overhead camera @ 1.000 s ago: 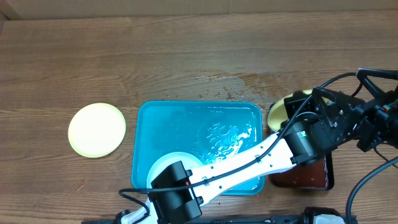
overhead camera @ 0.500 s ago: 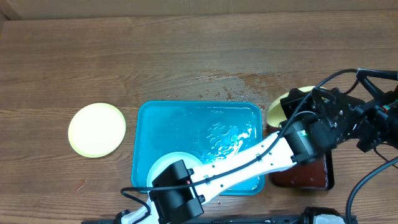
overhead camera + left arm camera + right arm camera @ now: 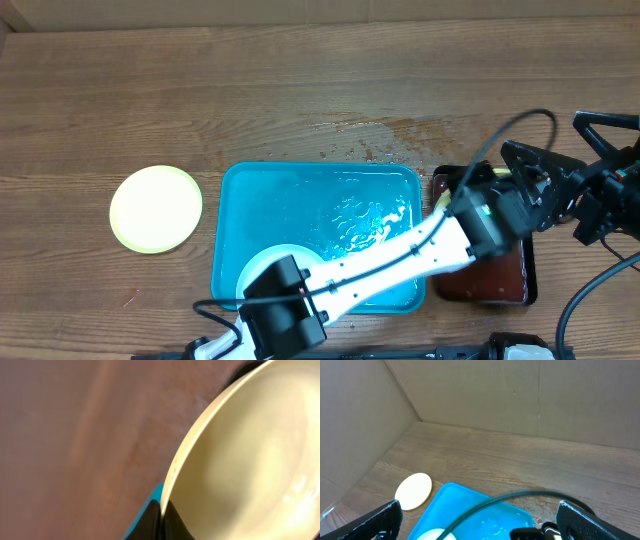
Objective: Clean dirty plates on tray and stack at the side
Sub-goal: 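Swing the held yellow plate leftward over the other yellow plate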
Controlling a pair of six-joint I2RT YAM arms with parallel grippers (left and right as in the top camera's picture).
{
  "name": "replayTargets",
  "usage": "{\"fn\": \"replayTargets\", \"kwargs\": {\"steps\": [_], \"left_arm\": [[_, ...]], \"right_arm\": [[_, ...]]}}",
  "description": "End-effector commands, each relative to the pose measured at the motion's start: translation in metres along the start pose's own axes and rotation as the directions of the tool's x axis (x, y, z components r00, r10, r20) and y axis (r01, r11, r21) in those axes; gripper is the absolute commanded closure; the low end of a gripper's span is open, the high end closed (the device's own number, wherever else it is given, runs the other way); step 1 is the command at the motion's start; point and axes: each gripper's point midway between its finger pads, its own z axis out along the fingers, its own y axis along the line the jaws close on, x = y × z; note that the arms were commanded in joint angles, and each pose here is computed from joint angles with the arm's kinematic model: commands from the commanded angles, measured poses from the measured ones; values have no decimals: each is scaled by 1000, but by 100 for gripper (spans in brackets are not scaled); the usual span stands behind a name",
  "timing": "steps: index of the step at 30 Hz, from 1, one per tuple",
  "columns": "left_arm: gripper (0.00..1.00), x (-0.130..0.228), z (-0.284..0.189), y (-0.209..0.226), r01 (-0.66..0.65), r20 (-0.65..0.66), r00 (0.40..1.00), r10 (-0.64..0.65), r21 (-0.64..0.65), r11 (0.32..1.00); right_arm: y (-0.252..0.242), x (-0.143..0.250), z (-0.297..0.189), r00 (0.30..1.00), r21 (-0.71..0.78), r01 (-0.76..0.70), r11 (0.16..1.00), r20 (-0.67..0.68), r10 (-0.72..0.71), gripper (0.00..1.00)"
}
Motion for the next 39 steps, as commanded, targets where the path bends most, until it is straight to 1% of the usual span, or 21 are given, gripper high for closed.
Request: {"fn": "replayTargets", "kwargs": {"steps": [1, 3, 4, 8, 11, 12, 15, 19, 22, 25, 29, 30, 32, 34, 37, 39], "left_arm": [[96, -2, -2, 1, 291, -55, 956, -287, 264, 920], [96, 3, 3, 13, 407, -114, 913, -392, 329, 852], [96, 6, 5, 23, 455, -139, 890, -435, 335, 825], [96, 25, 10, 79, 620, -207, 784, -585, 303, 724], [96, 50, 7, 127, 732, -244, 681, -690, 232, 641], [95, 60, 4, 142, 758, -261, 652, -712, 228, 611], [95, 80, -2, 169, 808, -292, 589, -753, 215, 548], [95, 123, -4, 202, 862, -305, 502, -809, 98, 498], [95, 162, 0, 211, 890, -305, 438, -846, 11, 456], [95, 197, 4, 203, 918, -305, 372, -877, -18, 396], [96, 248, 5, 184, 966, -310, 229, -923, -46, 255], [95, 260, 4, 181, 973, -304, 201, -931, -48, 226], [95, 286, 0, 178, 987, -289, 120, -950, -68, 145], [96, 314, -5, 184, 993, -261, 43, -964, -92, 69], [96, 360, -12, 196, 985, -214, -80, -973, -167, -45], [96, 387, -14, 205, 976, -197, -148, -969, -190, -110]], "right_arm": [[6, -3, -7, 1000, -9, 22, 1000, 23, -21, 0], [6, -3, -7, 1000, -9, 21, 1000, 22, -21, 0], [6, -3, -7, 1000, -9, 21, 1000, 22, -21, 0], [6, -2, -7, 1000, -8, 19, 1000, 19, -19, 0], [6, -1, -7, 1000, -8, 16, 1000, 14, -15, 0], [6, -1, -6, 1000, -9, 15, 1000, 13, -15, 0], [6, 0, -6, 1000, -9, 14, 1000, 12, -14, 0], [5, 1, -5, 1000, -8, 9, 1000, 4, -9, 0], [4, 3, -4, 1000, -9, 2, 1000, -7, -2, 0], [3, 4, -1, 1000, -9, -7, 1000, -19, 6, 0], [0, 5, 3, 999, -9, -15, 1000, -31, 15, 0], [-1, 5, 4, 999, -9, -18, 1000, -36, 18, 0], [-3, 5, 7, 999, -9, -24, 1000, -44, 24, 0], [-4, 7, 10, 998, -9, -33, 999, -57, 32, 0], [-7, 10, 14, 996, -8, -48, 999, -80, 47, 0], [-9, 13, 16, 994, -7, -59, 998, -97, 58, 0]]}}
